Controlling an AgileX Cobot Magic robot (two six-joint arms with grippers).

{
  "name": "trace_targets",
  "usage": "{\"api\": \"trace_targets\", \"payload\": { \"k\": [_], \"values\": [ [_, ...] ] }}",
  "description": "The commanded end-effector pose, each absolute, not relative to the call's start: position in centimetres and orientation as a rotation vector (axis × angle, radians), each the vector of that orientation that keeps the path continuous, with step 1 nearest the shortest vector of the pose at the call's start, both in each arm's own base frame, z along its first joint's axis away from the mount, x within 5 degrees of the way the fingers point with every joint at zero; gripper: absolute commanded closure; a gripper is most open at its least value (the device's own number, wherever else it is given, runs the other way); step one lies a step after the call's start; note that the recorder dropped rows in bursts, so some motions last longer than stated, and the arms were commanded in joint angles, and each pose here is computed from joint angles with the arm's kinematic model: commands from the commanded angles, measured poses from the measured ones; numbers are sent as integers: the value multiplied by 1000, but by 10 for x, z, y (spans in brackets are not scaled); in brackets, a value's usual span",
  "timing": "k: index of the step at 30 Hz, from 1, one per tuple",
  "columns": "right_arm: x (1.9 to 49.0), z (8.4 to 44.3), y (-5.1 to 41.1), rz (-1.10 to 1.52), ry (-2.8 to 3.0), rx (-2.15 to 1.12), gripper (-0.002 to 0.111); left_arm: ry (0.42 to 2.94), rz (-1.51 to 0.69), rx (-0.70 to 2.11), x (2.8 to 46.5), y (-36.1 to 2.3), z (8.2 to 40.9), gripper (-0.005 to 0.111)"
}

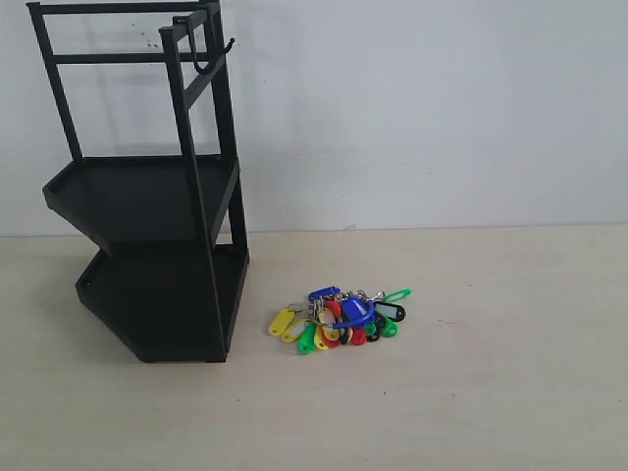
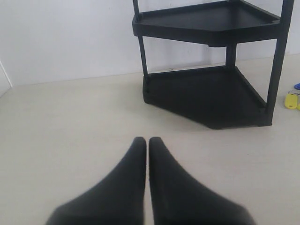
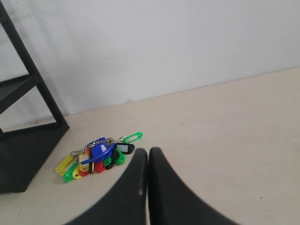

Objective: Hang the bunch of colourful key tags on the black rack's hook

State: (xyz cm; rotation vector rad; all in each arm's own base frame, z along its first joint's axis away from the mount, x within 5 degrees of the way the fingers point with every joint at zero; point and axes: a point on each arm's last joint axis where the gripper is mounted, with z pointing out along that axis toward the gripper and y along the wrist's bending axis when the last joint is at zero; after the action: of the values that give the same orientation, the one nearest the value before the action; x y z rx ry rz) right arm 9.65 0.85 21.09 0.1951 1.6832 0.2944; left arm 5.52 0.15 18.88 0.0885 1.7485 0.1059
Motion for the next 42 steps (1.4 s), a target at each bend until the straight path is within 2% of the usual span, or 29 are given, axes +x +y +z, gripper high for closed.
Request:
{"api": "trace_targets", "payload": {
  "k": [1, 14, 24, 30, 35, 42],
  "values": [
    [89, 207, 6, 297, 1624, 211, 108, 1738, 103, 88, 55, 1, 190, 102],
    [90, 211, 5, 258, 1597, 174, 108, 1738, 103, 88, 55, 1, 190, 102],
    [98, 263, 14, 288, 1600, 73, 108, 1738, 103, 88, 55, 1, 190, 102],
    [126, 282, 27, 331, 1804, 20, 108, 1738, 103, 88, 55, 1, 190, 102],
    [161, 268, 35, 332, 2014, 13, 108, 1738, 103, 88, 55, 1, 190, 102],
    [201, 231, 43, 343, 2243, 92, 108, 1738, 103, 88, 55, 1, 190, 102]
  ]
}}
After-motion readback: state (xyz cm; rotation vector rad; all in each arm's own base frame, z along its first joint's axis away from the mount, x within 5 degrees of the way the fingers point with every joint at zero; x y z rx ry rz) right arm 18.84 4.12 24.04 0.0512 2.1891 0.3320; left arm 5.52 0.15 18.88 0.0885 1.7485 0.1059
